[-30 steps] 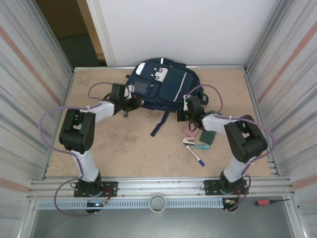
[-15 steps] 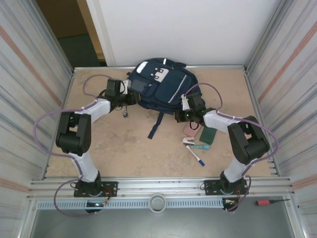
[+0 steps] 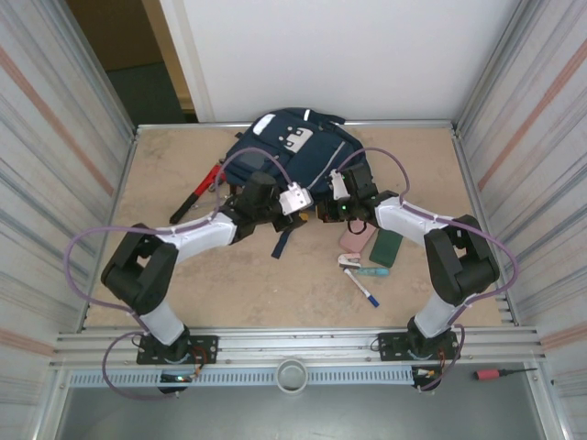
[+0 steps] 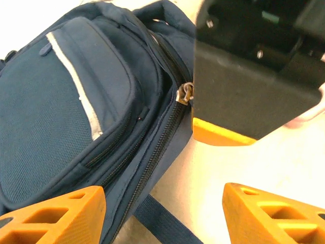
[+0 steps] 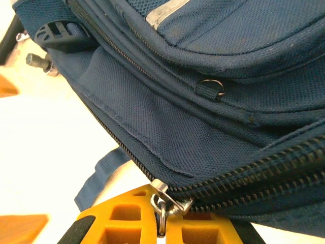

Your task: Pack the student bag

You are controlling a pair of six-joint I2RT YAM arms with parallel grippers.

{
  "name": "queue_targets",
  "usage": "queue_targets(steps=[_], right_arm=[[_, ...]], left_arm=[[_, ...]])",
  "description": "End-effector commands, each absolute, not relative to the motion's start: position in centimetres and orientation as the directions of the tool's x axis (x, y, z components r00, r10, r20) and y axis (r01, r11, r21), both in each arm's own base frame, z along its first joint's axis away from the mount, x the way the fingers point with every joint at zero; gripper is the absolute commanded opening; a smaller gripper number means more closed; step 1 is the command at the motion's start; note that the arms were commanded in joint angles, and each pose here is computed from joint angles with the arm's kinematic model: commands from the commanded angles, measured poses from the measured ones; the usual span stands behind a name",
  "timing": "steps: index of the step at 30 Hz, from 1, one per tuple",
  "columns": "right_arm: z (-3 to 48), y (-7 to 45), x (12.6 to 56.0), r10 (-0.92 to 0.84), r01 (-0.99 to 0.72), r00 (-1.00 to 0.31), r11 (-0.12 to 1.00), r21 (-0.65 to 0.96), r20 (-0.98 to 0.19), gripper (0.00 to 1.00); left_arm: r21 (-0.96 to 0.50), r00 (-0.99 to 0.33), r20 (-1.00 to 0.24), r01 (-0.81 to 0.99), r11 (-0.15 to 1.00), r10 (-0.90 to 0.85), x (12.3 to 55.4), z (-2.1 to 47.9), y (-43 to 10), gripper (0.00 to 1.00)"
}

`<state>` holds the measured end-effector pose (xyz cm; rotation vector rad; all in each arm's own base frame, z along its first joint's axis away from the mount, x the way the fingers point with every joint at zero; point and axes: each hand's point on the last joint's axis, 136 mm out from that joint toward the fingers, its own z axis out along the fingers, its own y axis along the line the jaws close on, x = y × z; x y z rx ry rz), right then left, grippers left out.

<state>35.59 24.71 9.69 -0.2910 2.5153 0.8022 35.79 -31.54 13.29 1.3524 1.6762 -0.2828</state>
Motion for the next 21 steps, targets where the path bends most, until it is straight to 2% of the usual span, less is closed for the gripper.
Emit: queue_targets(steps=[1,5,8,11,15,21], right_arm=[[13.4,26.4,35.2,-0.044,-0.386,-0.847,0.737,0.556,-0.53,0.0],[13.5,26.4,34.9,-0.046,-0.388,-0.85,0.727,0.566,-0.524,0.0],[13.6,26.4,34.7,-0.043,-0.39,-0.85,0.721,0.573,-0.525,0.0],[13.9,26.1,34.7,-0.037,-0.391,-0.848,0.717,0.577,-0.529,0.0],[13.7,23.3,35.3,-0.003,-0.331,-0.856,0.77,0.545,-0.517,0.0],[12.1,16.7,36.6,0.085,-0.143,-0.868,0.9,0.412,-0.489,0.0]], left_arm=[[0.509,0.186,-0.685,0.814,0.28,0.704,37.6,13.6,-32.0,0.62],[0.515,0.192,-0.67,0.816,0.263,0.717,38.4,12.8,-32.7,0.58],[0.522,0.197,-0.662,0.814,0.256,0.723,38.9,12.1,-32.9,0.49],[0.539,0.192,-0.653,0.797,0.272,0.732,39.6,11.6,-32.7,0.33],[0.535,0.175,-0.686,0.779,0.327,0.706,40.1,12.5,-31.3,0.02],[0.49,0.162,-0.763,0.776,0.397,0.625,40.0,14.1,-28.7,0.0]])
